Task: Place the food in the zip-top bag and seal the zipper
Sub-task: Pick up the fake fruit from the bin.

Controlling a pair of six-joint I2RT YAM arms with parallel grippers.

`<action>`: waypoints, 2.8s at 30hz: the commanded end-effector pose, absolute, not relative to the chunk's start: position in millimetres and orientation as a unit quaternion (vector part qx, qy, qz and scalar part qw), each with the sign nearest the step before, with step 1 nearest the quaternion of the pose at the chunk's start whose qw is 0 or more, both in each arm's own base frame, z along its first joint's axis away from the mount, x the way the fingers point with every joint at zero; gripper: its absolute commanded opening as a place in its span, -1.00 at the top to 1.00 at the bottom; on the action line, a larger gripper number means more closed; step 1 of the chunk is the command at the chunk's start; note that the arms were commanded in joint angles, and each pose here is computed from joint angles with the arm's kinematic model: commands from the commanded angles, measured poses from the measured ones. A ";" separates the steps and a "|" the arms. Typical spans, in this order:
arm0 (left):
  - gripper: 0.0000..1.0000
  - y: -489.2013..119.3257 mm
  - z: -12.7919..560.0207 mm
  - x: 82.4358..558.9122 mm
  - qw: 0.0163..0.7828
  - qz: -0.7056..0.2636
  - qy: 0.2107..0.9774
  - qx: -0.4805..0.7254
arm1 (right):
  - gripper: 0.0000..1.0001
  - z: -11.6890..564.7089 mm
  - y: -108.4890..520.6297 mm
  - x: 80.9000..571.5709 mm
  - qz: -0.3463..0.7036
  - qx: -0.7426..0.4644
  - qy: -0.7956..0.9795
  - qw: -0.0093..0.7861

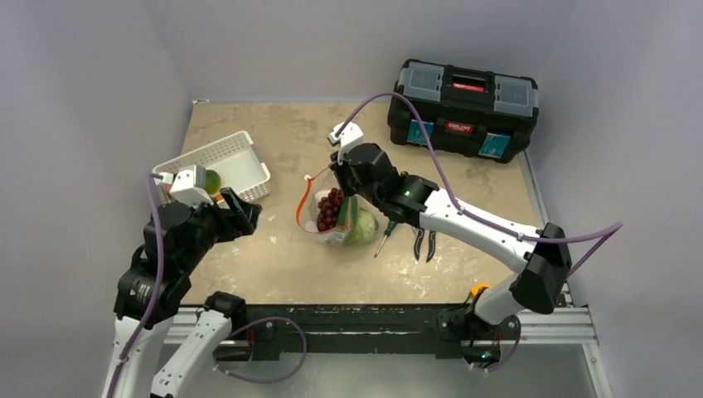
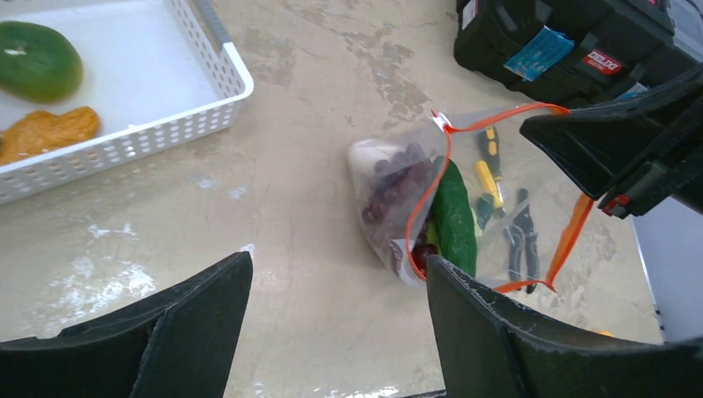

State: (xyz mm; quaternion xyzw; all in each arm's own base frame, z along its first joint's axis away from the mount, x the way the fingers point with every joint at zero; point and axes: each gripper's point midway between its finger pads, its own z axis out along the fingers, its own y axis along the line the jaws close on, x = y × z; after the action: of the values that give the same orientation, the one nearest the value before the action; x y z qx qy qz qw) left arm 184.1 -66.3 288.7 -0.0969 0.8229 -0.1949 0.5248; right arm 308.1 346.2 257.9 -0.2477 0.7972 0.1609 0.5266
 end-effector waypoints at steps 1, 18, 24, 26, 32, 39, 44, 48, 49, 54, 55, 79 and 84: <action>-0.55 -46.2 312.2 189.5 0.565 -0.143 0.807 -0.094 | 1.00 302.8 340.0 310.3 0.191 -0.212 0.767 0.574; -0.81 -15.4 271.4 284.5 0.524 -0.094 0.833 -0.154 | 1.00 290.4 349.0 304.5 0.205 -0.234 0.771 0.555; -0.98 38.8 244.0 323.7 0.464 -0.026 0.847 -0.258 | 1.00 287.9 349.5 305.1 0.203 -0.236 0.772 0.554; -1.00 56.8 239.5 335.2 0.449 -0.020 0.843 -0.295 | 1.00 287.5 351.9 305.4 0.206 -0.238 0.771 0.553; -1.00 114.8 223.6 352.4 0.408 0.011 0.832 -0.377 | 1.00 284.7 356.4 304.9 0.213 -0.242 0.770 0.550; -1.00 180.1 202.7 371.3 0.364 0.156 0.838 -0.377 | 1.00 281.0 362.1 302.7 0.222 -0.249 0.773 0.540; -1.00 208.2 176.4 375.7 0.330 0.175 0.840 -0.393 | 1.00 281.1 363.9 300.6 0.224 -0.253 0.778 0.530; -0.98 222.6 170.0 376.8 0.323 0.203 0.839 -0.387 | 1.00 276.5 363.2 302.9 0.215 -0.249 0.786 0.524; -0.96 225.0 166.7 379.5 0.324 0.205 0.839 -0.386 | 1.00 275.0 363.9 302.9 0.214 -0.249 0.788 0.520; -0.60 221.9 146.2 392.5 0.300 0.162 0.856 -0.388 | 1.00 272.3 371.4 302.7 0.222 -0.250 0.796 0.505; -0.44 220.8 144.9 394.5 0.301 0.154 0.858 -0.387 | 1.00 272.5 372.5 302.8 0.223 -0.250 0.796 0.504; -0.52 226.3 101.6 389.6 0.242 0.170 0.874 -0.385 | 1.00 281.7 376.9 298.7 0.241 -0.244 0.795 0.499; -0.59 228.7 91.2 387.7 0.227 0.161 0.876 -0.393 | 1.00 282.9 376.5 298.3 0.242 -0.244 0.795 0.500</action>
State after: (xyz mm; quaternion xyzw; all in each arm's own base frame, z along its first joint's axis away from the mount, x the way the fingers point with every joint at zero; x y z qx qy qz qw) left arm 383.3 215.5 85.2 -0.3836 0.8829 0.1573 0.2205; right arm 298.4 374.6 248.1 -0.2602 0.8154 0.2131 0.4711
